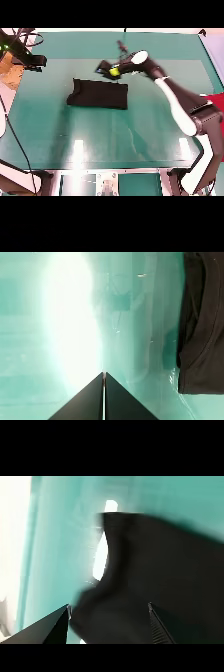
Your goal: Fold the shirts.
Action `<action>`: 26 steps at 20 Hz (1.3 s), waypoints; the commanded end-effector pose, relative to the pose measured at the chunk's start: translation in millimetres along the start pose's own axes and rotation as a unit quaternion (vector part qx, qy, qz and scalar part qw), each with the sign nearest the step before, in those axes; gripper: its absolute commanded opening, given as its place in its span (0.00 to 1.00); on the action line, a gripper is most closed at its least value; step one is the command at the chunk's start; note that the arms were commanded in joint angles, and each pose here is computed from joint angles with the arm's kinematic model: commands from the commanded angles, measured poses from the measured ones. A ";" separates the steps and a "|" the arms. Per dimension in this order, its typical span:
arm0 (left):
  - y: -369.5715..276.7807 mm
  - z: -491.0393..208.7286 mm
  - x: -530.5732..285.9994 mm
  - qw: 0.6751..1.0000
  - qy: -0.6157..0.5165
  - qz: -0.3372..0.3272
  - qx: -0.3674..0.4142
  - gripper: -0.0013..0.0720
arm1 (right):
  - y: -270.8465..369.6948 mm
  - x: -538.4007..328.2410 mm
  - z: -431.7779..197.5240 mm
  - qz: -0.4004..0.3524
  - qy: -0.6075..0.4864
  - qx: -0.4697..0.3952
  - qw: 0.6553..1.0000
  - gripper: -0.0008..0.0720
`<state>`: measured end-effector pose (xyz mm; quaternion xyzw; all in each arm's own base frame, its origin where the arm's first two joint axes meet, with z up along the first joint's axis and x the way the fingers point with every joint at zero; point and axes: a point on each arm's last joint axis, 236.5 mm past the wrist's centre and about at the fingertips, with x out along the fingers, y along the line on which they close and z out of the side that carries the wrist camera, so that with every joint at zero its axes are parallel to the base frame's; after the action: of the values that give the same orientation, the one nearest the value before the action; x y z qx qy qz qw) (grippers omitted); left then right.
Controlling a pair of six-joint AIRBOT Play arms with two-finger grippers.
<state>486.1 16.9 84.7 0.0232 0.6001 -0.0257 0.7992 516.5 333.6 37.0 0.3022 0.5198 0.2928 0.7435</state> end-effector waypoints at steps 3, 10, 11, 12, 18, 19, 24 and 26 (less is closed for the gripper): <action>-0.3 1.4 0.0 1.000 -0.003 -0.003 -0.001 0.05 | -117.3 -89.1 -9.7 -0.089 0.086 0.092 0.988 0.77; -0.8 1.4 0.0 1.000 -0.003 -0.004 -0.005 0.05 | -184.7 -44.5 -62.3 -0.129 0.095 0.164 0.973 0.77; -0.8 1.5 0.0 1.000 -0.004 -0.004 -0.005 0.05 | -182.6 -36.0 -69.4 -0.125 0.097 0.170 0.973 0.77; -0.8 1.5 0.0 1.000 -0.004 -0.004 -0.005 0.05 | -176.2 -26.7 -74.5 -0.116 0.097 0.174 0.973 0.77; -2.4 1.2 0.0 1.000 -0.003 -0.007 -0.005 0.05 | -100.4 16.5 -68.0 -0.020 0.064 0.151 0.986 0.12; -2.5 0.7 0.0 1.000 -0.002 -0.007 -0.005 0.05 | -90.1 16.3 -65.2 -0.005 0.063 0.147 0.987 0.05; -5.9 -0.5 -0.1 1.000 0.001 -0.015 -0.005 0.05 | -51.3 -54.5 -2.2 0.041 0.028 0.102 0.994 0.04; -9.5 -1.4 -0.2 1.000 0.003 -0.022 -0.005 0.05 | -42.7 -116.9 38.7 0.051 -0.026 0.090 0.994 0.04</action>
<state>485.7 11.0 84.6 0.0110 0.6005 -0.0338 0.7988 507.9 252.9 21.6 0.3892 0.5542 0.2593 0.6886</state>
